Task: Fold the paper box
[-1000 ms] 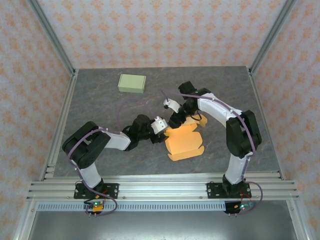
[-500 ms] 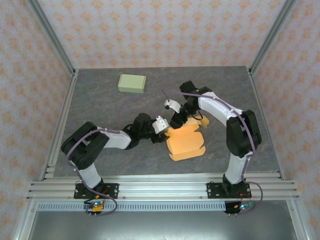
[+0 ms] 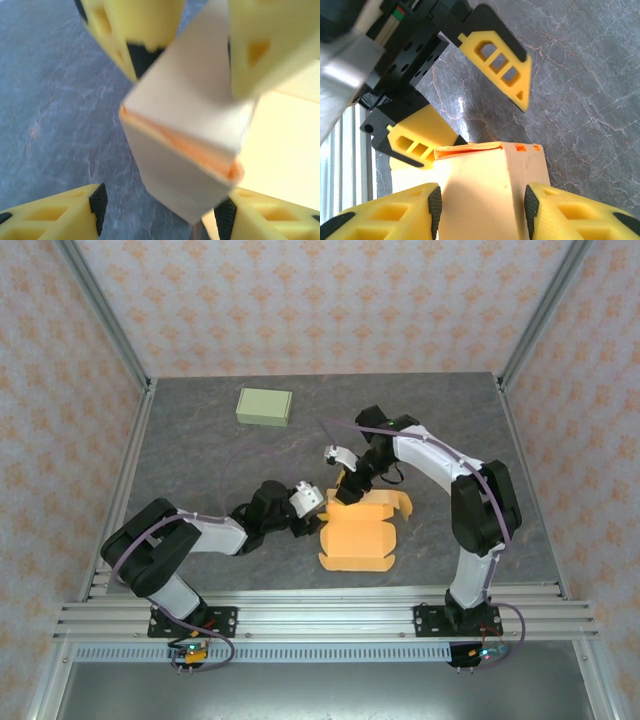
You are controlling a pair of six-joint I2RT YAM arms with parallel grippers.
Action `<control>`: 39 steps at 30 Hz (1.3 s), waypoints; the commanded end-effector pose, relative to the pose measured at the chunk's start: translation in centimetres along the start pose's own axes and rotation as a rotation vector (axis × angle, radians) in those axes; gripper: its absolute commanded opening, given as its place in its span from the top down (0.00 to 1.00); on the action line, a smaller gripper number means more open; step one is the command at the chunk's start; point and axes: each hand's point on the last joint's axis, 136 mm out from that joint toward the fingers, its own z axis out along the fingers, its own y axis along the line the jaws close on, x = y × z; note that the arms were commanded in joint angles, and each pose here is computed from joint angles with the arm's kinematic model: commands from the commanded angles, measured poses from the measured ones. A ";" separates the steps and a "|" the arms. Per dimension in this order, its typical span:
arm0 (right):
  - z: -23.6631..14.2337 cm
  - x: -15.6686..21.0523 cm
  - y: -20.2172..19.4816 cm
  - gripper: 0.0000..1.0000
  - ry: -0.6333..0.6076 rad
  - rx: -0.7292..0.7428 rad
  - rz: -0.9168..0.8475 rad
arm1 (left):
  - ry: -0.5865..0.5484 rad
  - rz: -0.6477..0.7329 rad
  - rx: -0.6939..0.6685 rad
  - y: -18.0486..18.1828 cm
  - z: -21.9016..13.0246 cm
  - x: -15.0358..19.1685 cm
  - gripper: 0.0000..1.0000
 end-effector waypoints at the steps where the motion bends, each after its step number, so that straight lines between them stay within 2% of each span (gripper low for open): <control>1: 1.4 -0.1 0.3 0.51 -0.003 -0.024 -0.039 | -0.080 -0.046 -0.049 0.5 -1.2 -1.5 0.39; 6: 2.8 0.3 -1.4 0.53 0.089 0.080 -0.072 | -0.123 -0.089 -0.164 1.6 -3.7 -0.8 0.38; 10: 3.5 0.2 -1.7 0.55 0.125 0.104 -0.114 | -0.143 -0.093 -0.215 2.4 -4.7 -1.3 0.38; 18: 4.4 -0.4 -1.6 0.57 0.143 0.112 -0.249 | -0.110 -0.056 -0.182 2.1 -3.7 -1.0 0.38; 24: 5.3 -0.1 -0.4 0.57 0.112 0.017 -0.408 | -0.101 -0.089 -0.172 1.7 -3.7 0.0 0.38; 30: 5.6 -1.4 1.1 0.58 0.025 -0.070 -0.574 | -0.111 -0.095 -0.170 1.6 -4.0 -0.1 0.38; 39: 5.4 -1.3 2.2 0.58 0.027 -0.138 -0.585 | -0.113 -0.063 -0.210 2.4 -3.8 -0.5 0.37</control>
